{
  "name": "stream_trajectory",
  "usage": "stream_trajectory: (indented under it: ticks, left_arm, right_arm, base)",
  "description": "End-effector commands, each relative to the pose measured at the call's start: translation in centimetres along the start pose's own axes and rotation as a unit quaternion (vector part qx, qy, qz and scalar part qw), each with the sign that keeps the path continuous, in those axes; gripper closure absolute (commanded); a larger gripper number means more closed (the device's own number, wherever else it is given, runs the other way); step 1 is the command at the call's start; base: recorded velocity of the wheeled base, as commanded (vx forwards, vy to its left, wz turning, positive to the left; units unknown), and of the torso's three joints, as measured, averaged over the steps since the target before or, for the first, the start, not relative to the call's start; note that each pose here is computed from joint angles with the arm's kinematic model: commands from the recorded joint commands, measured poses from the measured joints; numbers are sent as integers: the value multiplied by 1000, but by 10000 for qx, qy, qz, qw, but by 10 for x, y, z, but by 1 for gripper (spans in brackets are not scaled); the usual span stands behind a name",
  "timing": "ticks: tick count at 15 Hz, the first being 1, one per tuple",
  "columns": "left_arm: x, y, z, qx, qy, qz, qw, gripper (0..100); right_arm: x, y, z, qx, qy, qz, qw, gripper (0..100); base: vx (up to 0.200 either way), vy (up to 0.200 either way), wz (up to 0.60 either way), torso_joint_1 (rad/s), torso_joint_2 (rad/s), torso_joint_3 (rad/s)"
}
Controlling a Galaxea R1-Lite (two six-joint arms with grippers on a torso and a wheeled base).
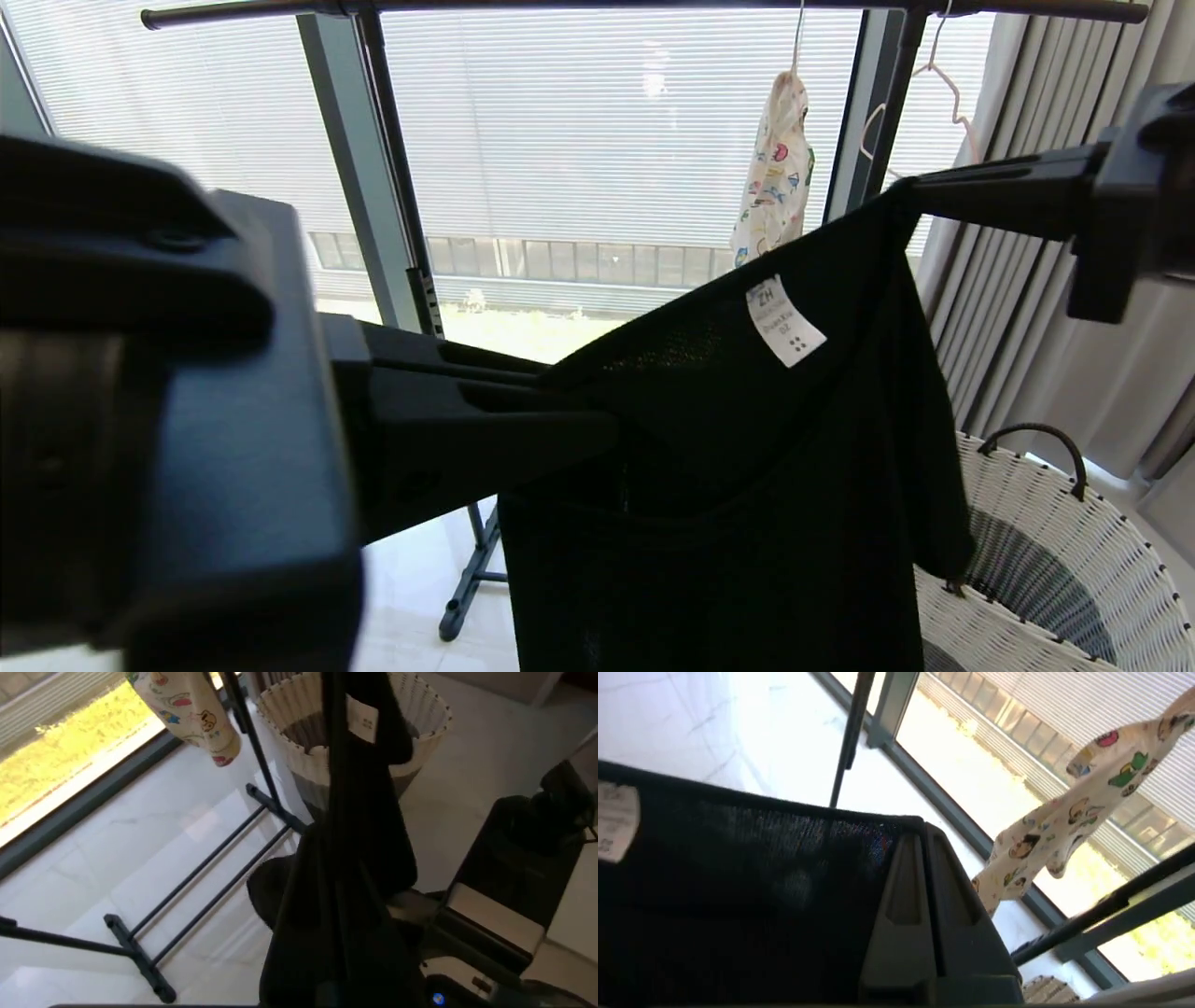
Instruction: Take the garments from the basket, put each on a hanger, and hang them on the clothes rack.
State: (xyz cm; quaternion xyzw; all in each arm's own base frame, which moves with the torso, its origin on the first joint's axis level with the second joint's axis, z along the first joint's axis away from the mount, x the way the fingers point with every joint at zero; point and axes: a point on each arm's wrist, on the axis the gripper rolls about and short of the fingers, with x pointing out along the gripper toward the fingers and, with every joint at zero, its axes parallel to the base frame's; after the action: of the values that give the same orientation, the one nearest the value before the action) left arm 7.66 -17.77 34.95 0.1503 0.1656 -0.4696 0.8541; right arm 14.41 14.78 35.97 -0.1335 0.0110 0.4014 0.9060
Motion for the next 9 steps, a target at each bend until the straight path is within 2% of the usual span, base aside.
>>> stream_trajectory:
  ticks: [1, 4, 6, 7, 8, 9]
  left_arm:
    - [-15, -3, 0, 17, -178, -129, 9998, 100]
    - [-14, -3, -1, 20, -147, -122, 9998, 100]
    - [-10, 9, -2, -109, -93, 176, 9997, 100]
    - [-6, 22, -3, -233, -47, 508, 9984, 100]
    - [4, 44, -1, -248, -92, 1046, 9942, 100]
    - [12, 60, -1, -107, -114, 1422, 9897, 100]
  right_arm:
    - [39, 0, 0, -9, 172, 68, 9998, 100]
    - [37, 0, 1, -10, 161, 49, 9999, 100]
    - [28, 0, 2, -10, 189, 33, 9998, 100]
    - [21, 0, 2, -8, 278, 55, 9996, 100]
    - [4, 0, 0, -4, 501, 109, 9987, 100]
    - [-7, 1, -1, -2, 639, 159, 9978, 100]
  base:
    - [0, 0, 0, 0, 0, 0]
    - [0, 0, 0, 0, 0, 0]
    - [0, 0, 0, 0, 0, 0]
    - [0, 0, 0, 0, 0, 0]
    - [0, 0, 0, 0, 0, 0]
    - [0, 0, 0, 0, 0, 0]
